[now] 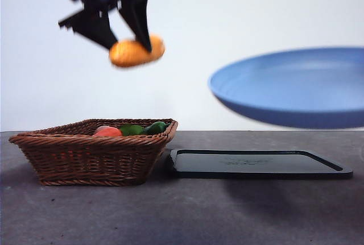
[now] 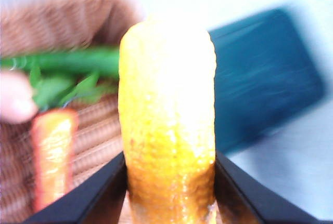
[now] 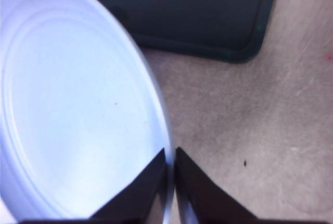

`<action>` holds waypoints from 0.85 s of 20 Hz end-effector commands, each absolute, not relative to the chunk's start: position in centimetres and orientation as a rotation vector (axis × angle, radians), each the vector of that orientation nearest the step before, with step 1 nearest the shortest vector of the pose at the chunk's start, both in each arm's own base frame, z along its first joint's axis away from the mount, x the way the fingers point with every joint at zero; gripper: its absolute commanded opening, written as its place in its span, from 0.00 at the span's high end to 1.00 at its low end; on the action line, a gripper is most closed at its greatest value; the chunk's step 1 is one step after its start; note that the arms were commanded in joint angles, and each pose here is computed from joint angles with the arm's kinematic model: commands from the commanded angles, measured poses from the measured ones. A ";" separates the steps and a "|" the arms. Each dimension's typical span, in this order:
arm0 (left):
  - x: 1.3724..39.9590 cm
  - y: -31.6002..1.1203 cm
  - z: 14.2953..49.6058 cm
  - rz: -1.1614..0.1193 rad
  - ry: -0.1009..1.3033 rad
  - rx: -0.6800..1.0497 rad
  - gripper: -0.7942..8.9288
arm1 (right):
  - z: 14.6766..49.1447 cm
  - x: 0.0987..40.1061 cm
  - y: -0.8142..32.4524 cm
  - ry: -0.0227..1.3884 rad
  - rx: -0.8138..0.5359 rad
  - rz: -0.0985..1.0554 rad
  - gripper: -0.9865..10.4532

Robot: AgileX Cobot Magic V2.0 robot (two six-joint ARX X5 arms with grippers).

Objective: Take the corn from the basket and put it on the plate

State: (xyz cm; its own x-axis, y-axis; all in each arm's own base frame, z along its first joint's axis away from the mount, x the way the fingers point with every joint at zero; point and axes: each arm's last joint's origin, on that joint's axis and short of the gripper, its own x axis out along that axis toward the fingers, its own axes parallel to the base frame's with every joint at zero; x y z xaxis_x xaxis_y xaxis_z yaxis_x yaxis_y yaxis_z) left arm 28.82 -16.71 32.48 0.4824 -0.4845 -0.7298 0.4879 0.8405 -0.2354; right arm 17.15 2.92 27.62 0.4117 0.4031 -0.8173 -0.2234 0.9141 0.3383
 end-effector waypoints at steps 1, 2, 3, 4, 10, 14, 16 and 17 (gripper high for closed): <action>27.4 -17.6 34.0 -0.707 0.867 -0.022 0.72 | 26.8 18.9 3.2 1.117 0.245 0.414 0.91; 26.6 -18.2 34.3 -0.781 0.878 -0.031 0.72 | 26.2 19.8 3.4 1.142 0.279 0.439 0.91; 26.0 -18.8 34.3 -0.832 0.893 -0.028 0.72 | 25.7 20.4 3.6 1.158 0.303 0.456 0.91; 25.4 -19.7 34.1 -0.867 0.903 -0.009 0.72 | 25.1 21.1 3.7 1.179 0.336 0.468 0.91; 23.3 -25.7 31.0 -1.029 0.961 0.112 0.72 | 23.2 22.8 4.0 1.247 0.389 0.486 0.91; 22.9 -28.8 27.6 -1.049 1.024 0.217 0.72 | 23.3 22.8 4.1 1.238 0.404 0.515 0.91; 23.0 -29.6 26.2 -1.054 1.053 0.238 0.72 | 23.3 22.8 4.1 1.237 0.401 0.518 0.91; 23.1 -29.8 25.7 -1.058 1.063 0.251 0.72 | 23.3 22.8 4.1 1.237 0.401 0.518 0.91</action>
